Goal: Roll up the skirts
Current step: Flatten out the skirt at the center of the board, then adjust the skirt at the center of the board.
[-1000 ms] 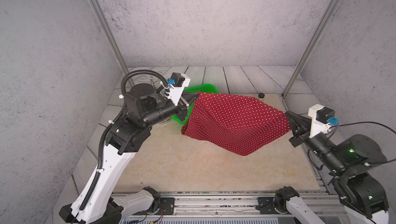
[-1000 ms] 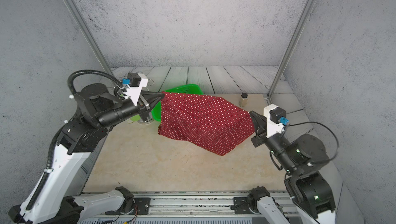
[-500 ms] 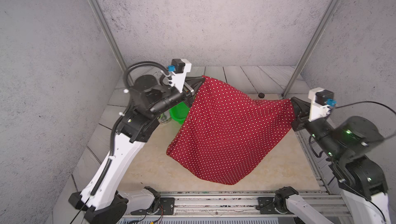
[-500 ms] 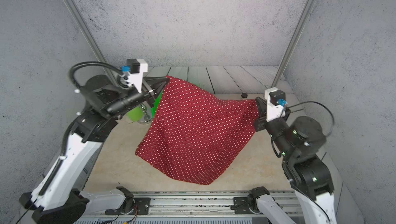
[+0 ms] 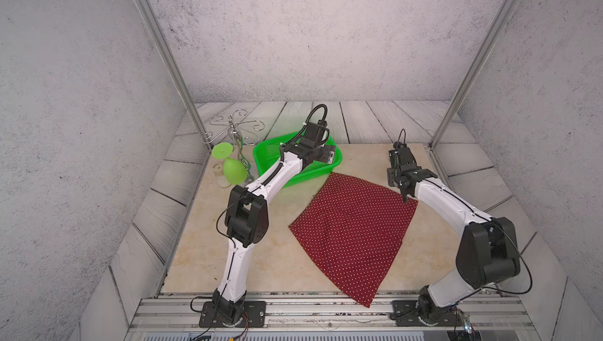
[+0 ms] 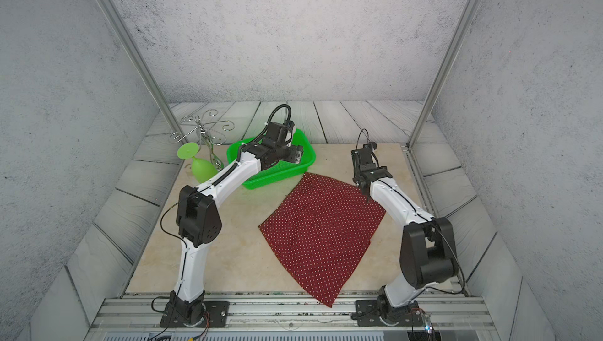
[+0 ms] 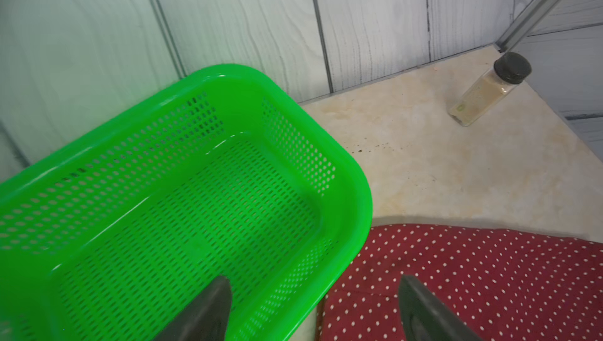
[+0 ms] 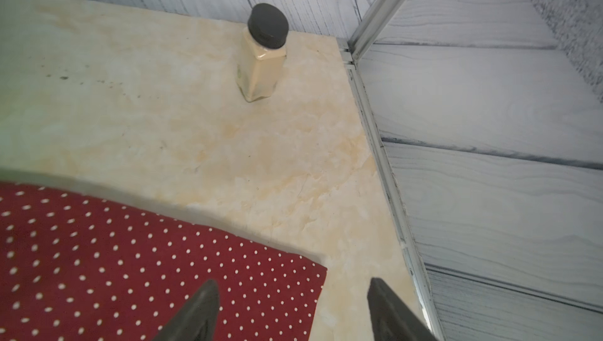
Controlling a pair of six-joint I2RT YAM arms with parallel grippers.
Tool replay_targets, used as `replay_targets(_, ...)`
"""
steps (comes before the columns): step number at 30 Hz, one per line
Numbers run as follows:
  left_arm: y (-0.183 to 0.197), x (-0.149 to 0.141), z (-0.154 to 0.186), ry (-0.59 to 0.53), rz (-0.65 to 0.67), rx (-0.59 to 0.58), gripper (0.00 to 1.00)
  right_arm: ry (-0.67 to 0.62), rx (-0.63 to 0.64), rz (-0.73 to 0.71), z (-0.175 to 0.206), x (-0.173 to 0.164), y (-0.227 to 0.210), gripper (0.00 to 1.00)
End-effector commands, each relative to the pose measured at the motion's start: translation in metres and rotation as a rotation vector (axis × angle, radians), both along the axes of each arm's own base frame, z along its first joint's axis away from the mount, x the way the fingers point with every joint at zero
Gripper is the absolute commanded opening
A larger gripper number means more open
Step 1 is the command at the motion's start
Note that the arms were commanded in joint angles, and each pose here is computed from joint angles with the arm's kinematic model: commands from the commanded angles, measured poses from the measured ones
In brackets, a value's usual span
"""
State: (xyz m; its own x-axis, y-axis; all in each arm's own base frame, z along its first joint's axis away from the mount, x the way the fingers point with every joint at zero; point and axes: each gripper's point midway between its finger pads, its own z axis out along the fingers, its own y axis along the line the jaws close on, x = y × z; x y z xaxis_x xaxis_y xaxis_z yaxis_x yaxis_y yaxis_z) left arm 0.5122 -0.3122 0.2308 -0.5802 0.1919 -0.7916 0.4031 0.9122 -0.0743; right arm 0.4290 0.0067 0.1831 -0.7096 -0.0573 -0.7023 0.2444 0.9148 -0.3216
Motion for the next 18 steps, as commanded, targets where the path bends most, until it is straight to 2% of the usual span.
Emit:
replay_targets(1,0.037,-0.041,0.107,-0.138,0.027,-0.035,0.82,-0.091,0.105,-0.069,0.026,-0.007,-0.009,0.75)
replay_targets(3,0.051,-0.08,0.11,-0.094,-0.043,-0.088,0.79,-0.054,0.371,0.086,0.011,-0.021,0.018,0.65)
replay_targets(4,0.06,-0.098,0.106,-0.061,-0.061,-0.132,0.76,-0.037,0.537,0.167,0.004,-0.03,0.037,0.65)
replay_targets(5,0.065,-0.121,0.1,-0.013,-0.093,-0.207,0.75,-0.032,0.76,0.284,-0.003,-0.04,0.063,0.63)
replay_targets(6,0.068,-0.144,0.081,0.054,-0.123,-0.277,0.74,-0.032,0.979,0.357,-0.008,-0.05,0.084,0.56)
replay_targets(8,0.07,-0.183,0.049,0.157,-0.14,-0.391,0.74,-0.008,1.239,0.377,-0.024,-0.062,0.105,0.45)
replay_targets(9,0.068,-0.199,0.029,0.223,-0.148,-0.452,0.72,0.035,1.305,0.341,-0.038,-0.067,0.111,0.36)
replay_targets(11,0.074,-0.22,-0.007,0.316,-0.104,-0.507,0.71,0.124,1.337,0.204,-0.071,-0.071,0.107,0.17)
replay_targets(13,0.083,-0.228,-0.043,0.375,-0.036,-0.516,0.72,0.209,1.297,0.095,-0.1,-0.074,0.099,0.08)
replay_targets(16,0.103,-0.228,-0.088,0.413,0.075,-0.442,0.74,0.344,1.217,-0.107,-0.147,-0.089,0.082,0.07)
replay_targets(18,0.12,-0.223,-0.113,0.443,0.178,-0.381,0.75,0.376,1.167,-0.176,-0.167,-0.091,0.074,0.08)
